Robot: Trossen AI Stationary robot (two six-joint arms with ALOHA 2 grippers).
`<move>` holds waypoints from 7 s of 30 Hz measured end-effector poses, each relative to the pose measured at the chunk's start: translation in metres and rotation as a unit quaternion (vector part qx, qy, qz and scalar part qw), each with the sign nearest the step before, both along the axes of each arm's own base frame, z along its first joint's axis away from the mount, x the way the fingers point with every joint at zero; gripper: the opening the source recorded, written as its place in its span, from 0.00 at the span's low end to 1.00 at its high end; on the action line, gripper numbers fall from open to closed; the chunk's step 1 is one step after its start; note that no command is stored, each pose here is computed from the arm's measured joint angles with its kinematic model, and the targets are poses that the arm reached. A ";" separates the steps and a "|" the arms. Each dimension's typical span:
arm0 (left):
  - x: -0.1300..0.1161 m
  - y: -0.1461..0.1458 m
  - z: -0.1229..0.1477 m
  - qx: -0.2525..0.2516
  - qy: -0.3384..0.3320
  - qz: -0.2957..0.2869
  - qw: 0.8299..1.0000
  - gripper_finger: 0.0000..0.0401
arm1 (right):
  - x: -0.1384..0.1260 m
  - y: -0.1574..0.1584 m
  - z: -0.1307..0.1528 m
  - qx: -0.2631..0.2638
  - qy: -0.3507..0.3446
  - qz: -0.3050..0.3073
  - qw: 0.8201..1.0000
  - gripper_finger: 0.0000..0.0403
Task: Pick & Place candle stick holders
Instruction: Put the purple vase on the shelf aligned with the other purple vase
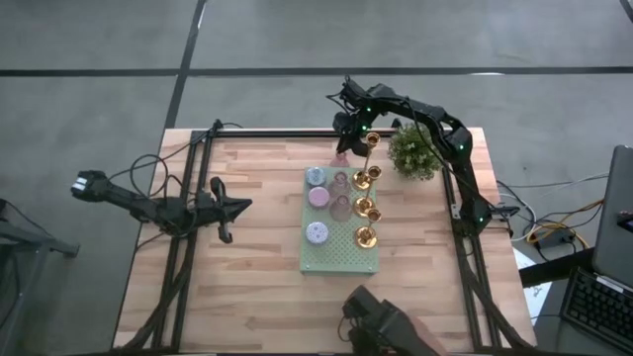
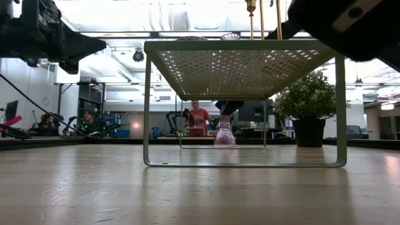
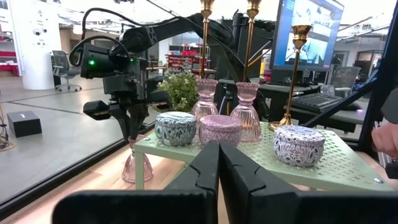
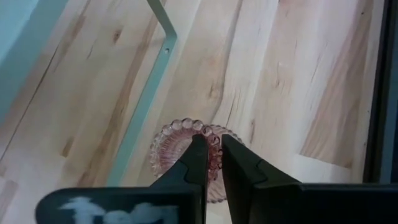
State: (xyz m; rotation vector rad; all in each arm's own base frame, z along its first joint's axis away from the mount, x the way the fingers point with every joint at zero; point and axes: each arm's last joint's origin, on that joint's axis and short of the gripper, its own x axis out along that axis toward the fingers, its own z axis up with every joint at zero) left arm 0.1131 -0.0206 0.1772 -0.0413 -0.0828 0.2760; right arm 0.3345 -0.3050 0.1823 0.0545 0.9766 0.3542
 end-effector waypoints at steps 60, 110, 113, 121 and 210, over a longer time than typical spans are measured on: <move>0.000 0.000 0.000 0.000 0.000 0.000 1.000 0.04 | -0.037 -0.005 0.120 -0.039 0.011 -0.048 0.998 0.02; 0.000 0.000 0.000 0.000 0.000 0.000 1.000 0.04 | -0.133 0.113 0.236 0.021 0.059 -0.284 0.957 0.02; 0.000 0.000 0.000 0.000 0.000 0.000 1.000 0.04 | -0.136 0.130 0.235 0.027 0.057 -0.281 0.958 0.02; 0.000 0.000 0.000 0.000 0.000 0.000 1.000 0.04 | -0.147 0.167 0.226 0.055 0.074 -0.288 0.953 0.02; 0.000 0.000 -0.001 0.002 0.006 0.000 1.000 0.04 | 0.023 0.571 0.144 0.179 0.154 -0.097 0.967 0.02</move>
